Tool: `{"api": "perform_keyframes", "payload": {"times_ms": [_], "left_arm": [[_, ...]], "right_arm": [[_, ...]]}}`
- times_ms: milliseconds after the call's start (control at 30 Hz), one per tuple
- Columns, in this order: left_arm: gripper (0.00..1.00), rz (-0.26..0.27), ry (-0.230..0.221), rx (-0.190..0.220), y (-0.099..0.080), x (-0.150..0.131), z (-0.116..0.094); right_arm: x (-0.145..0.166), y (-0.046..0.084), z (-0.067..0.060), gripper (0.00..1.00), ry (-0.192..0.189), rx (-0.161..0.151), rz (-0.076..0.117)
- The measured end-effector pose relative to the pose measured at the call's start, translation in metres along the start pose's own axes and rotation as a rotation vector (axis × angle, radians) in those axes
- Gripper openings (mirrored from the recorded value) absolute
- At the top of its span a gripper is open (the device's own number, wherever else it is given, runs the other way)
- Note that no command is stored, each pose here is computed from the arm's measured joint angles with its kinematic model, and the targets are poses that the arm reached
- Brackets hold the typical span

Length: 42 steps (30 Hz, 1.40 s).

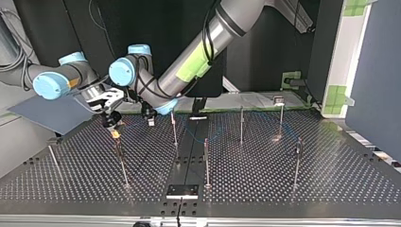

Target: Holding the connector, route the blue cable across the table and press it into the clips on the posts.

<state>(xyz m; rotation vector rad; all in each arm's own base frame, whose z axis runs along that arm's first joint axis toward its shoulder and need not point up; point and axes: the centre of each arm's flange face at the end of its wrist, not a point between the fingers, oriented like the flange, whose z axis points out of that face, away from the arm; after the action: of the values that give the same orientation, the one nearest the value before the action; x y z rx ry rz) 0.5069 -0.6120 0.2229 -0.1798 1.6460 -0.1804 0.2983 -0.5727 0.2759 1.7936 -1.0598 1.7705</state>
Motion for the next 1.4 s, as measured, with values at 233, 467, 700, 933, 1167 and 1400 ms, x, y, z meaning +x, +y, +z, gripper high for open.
{"api": "perform_keyframes", "payload": {"times_ms": [233, 467, 700, 933, 1167, 1400], "left_arm": [[0.0, -0.021, -0.032, -0.001, -0.003, -0.037, -0.004], [0.0, -0.023, -0.037, 0.0, -0.006, -0.047, -0.009], [0.0, -0.027, -0.058, 0.011, -0.012, -0.07, -0.018], [0.0, -0.036, -0.072, 0.019, -0.016, -0.086, -0.025], [0.0, -0.051, -0.092, -0.002, -0.018, -0.104, -0.034], [0.0, -0.053, -0.111, -0.024, -0.016, -0.113, -0.034]], "right_arm": [[0.02, -0.006, -0.006, 0.0, 0.03, 0.005, -0.012], [0.048, -0.016, -0.015, 0.0, 0.073, 0.013, -0.027], [0.07, -0.024, -0.022, 0.0, 0.107, 0.019, -0.042], [0.084, -0.028, -0.026, 0.0, 0.13, 0.024, -0.048], [0.095, -0.029, -0.025, 0.0, 0.147, 0.029, -0.054], [0.105, -0.03, -0.023, 0.0, 0.163, 0.032, -0.062]]}}
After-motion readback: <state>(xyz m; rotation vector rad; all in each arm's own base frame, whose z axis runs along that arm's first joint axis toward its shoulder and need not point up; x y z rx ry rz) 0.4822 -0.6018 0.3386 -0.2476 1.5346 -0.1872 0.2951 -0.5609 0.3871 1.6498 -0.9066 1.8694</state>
